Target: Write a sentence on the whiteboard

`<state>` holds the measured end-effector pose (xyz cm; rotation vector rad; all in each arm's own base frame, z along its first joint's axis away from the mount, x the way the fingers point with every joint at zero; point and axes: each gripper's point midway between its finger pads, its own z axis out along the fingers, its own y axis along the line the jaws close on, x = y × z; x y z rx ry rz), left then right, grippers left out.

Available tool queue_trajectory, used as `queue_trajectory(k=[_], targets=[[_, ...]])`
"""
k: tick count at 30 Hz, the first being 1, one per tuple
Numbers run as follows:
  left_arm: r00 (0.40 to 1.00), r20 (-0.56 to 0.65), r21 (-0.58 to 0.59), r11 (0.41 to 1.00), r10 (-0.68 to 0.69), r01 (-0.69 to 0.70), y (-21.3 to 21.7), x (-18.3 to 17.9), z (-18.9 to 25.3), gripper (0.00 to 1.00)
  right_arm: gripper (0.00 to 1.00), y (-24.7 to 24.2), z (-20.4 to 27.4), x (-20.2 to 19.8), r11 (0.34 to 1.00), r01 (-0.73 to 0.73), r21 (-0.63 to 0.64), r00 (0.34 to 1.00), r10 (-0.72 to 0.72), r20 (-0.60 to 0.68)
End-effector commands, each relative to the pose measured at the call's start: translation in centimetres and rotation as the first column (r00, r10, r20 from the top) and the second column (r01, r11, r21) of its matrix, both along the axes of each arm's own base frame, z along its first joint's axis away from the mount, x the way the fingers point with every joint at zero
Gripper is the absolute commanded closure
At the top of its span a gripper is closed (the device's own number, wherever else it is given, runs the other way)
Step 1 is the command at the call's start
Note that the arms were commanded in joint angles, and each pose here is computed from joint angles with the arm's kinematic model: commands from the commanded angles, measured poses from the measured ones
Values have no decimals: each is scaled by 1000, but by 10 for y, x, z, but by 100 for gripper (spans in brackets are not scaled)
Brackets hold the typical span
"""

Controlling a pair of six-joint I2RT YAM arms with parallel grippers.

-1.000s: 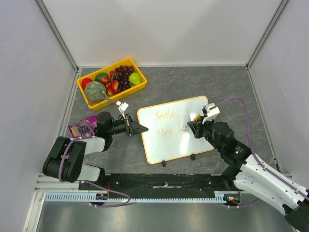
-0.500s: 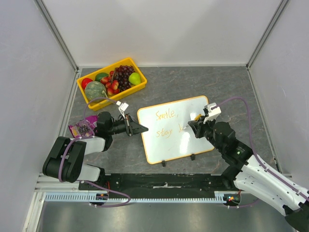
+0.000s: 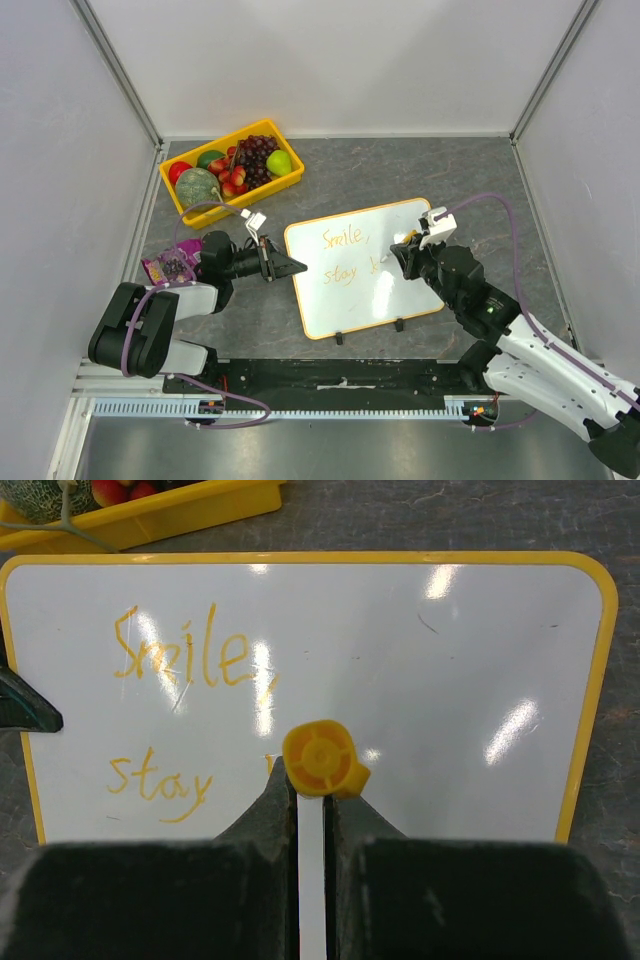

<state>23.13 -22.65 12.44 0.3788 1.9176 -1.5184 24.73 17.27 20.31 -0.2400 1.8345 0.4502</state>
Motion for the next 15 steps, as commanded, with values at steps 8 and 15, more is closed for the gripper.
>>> queue_trajectory(k=[8, 15], targets=[[997, 70, 83, 996, -33, 27, 0, -5, -24, 98, 100, -6, 0, 4, 999, 39, 6, 999, -39, 28], [997, 67, 83, 996, -33, 27, 0, -5, -24, 98, 100, -9, -16, -3, 1000, 27, -13, 1000, -28, -9]])
